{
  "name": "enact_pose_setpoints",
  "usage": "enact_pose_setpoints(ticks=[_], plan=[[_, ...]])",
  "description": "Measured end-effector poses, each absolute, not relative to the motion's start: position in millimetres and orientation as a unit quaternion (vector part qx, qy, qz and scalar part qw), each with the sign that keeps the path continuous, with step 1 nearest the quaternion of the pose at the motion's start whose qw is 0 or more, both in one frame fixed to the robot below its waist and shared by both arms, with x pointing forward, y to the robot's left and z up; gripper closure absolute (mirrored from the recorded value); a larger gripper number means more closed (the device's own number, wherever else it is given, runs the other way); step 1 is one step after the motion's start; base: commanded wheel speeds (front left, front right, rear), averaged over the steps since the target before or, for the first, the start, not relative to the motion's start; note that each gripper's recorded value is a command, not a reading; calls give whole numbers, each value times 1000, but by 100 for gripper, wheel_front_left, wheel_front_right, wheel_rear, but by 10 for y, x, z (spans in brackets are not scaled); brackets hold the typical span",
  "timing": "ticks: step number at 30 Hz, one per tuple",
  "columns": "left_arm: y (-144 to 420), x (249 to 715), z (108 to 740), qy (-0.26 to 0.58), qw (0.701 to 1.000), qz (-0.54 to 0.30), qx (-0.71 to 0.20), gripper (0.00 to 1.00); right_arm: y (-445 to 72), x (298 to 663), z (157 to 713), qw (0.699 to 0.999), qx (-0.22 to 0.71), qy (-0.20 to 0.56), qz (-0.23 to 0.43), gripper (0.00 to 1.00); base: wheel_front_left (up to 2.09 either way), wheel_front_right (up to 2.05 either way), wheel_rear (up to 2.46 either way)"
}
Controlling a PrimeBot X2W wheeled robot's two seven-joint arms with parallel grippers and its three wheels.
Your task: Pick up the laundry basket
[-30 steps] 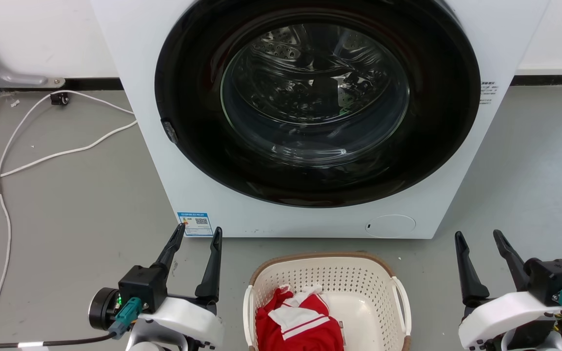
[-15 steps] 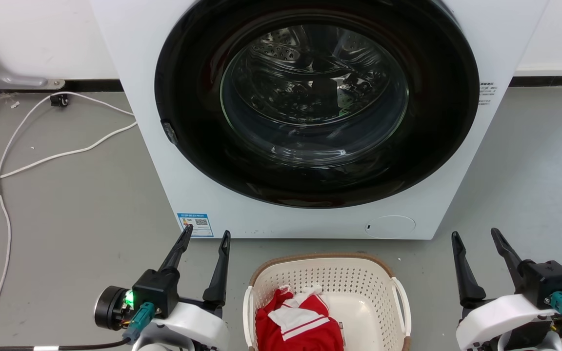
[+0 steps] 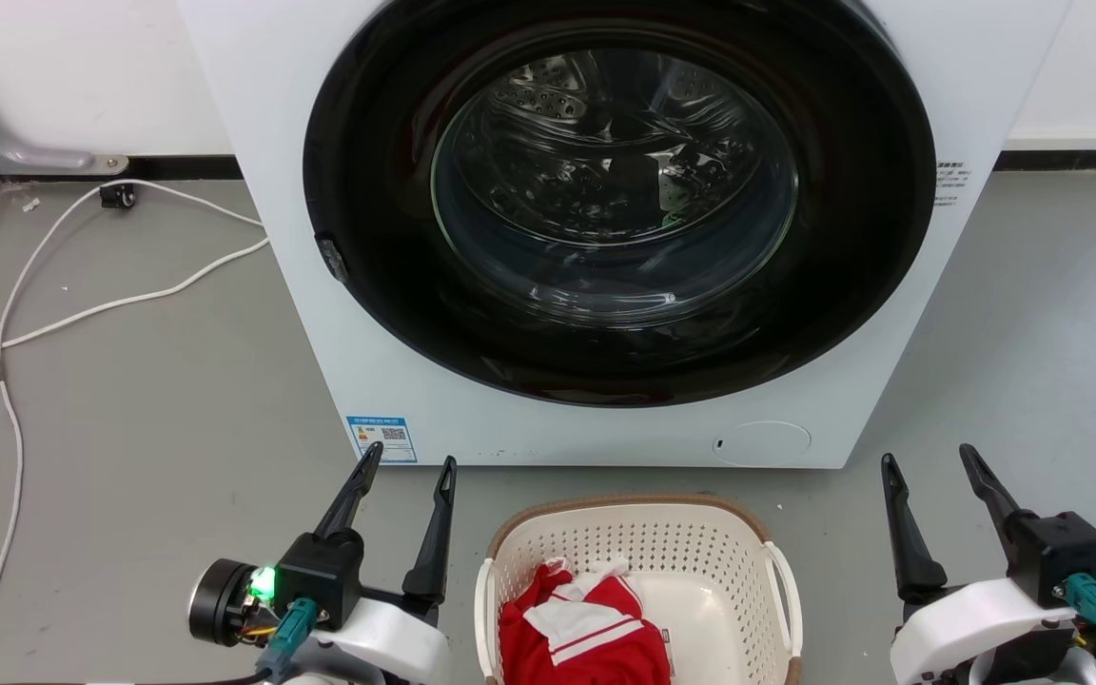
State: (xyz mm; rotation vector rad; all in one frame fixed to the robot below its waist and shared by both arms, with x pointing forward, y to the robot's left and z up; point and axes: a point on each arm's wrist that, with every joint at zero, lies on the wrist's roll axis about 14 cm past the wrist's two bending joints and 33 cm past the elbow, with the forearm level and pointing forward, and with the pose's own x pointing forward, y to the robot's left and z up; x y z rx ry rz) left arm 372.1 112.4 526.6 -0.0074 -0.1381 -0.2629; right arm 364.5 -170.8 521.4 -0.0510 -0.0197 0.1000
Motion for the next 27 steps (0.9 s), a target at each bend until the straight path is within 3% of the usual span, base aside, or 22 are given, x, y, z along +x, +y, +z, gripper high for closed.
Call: enact_pose_setpoints(ticks=[27], plan=[[1061, 3933, 4938, -17, 989, -143, -16, 0, -1895, 3757, 4967, 999, -18, 21, 23, 0, 0, 0, 0]])
